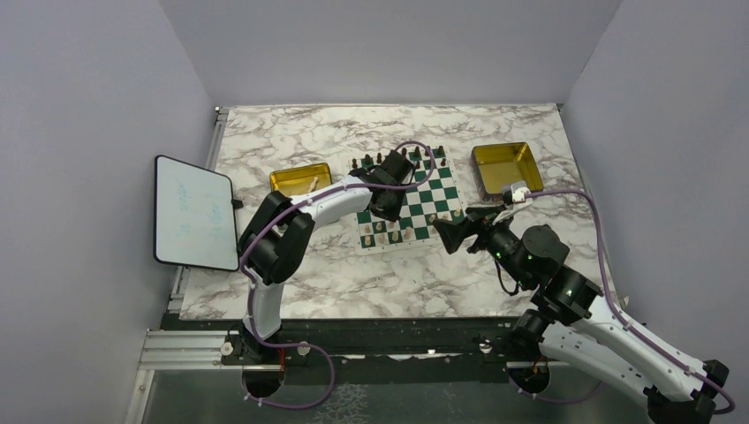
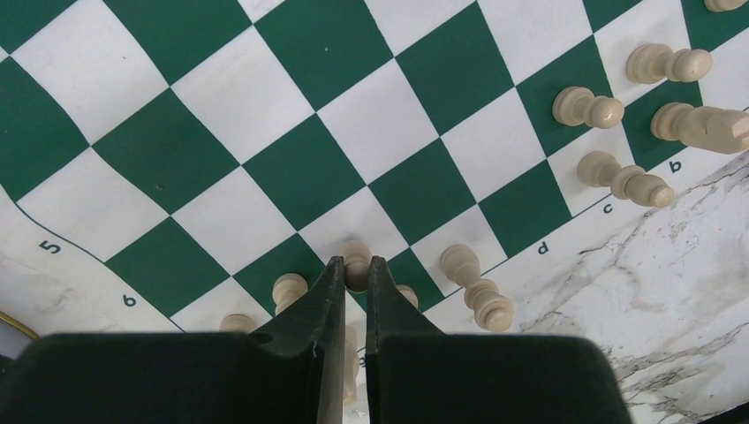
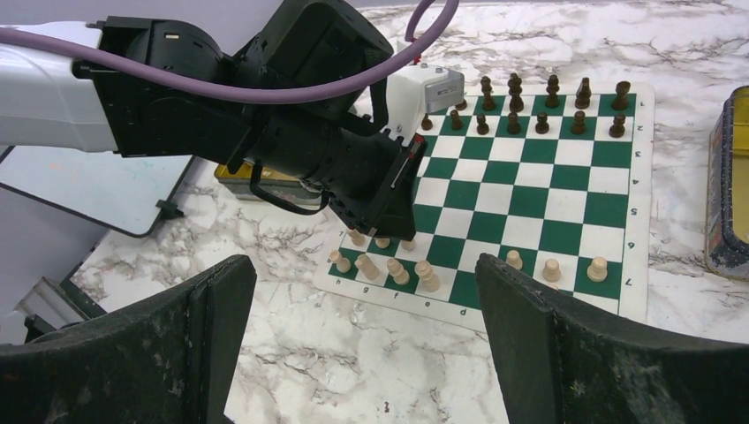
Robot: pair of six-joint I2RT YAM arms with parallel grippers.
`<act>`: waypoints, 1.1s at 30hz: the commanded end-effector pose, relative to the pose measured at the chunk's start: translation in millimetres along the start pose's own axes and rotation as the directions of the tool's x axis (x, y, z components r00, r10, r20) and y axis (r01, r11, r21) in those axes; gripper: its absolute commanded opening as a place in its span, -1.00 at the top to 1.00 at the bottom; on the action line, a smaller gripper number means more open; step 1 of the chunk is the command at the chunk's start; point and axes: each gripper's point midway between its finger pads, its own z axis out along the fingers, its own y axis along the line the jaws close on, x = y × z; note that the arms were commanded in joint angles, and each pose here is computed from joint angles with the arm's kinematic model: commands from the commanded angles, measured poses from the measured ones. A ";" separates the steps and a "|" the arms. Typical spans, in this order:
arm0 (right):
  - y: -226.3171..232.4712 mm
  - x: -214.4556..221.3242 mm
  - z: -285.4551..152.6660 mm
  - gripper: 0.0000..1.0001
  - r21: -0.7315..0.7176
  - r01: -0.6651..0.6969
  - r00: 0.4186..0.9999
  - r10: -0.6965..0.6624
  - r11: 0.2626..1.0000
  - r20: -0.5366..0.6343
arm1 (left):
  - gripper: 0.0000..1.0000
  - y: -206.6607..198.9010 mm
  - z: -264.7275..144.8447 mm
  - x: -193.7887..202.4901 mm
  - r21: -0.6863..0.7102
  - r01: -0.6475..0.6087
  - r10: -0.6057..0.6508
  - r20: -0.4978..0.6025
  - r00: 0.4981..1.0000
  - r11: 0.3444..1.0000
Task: Set up the chess pieces on the board
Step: Place the chess piece on the chessboard.
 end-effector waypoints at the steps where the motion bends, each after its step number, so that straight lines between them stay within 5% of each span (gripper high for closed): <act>1: -1.1 -5.2 -1.2 -1.00 0.011 0.014 1.000 -0.014 1.000 0.011 | 0.87 -5.9 5.0 -5.8 0.021 -0.013 0.012 0.020 1.000 1.000; 16: -0.9 -4.7 -0.5 -1.00 0.010 0.017 1.000 -0.017 1.000 0.010 | 0.82 -3.3 13.8 1.4 0.016 -0.013 0.013 0.008 1.000 1.000; 33: -2.3 2.3 2.0 -1.00 0.015 0.039 0.999 -0.038 0.999 -0.021 | 0.35 -15.9 -8.2 -12.2 0.074 -0.019 0.016 0.042 0.999 0.997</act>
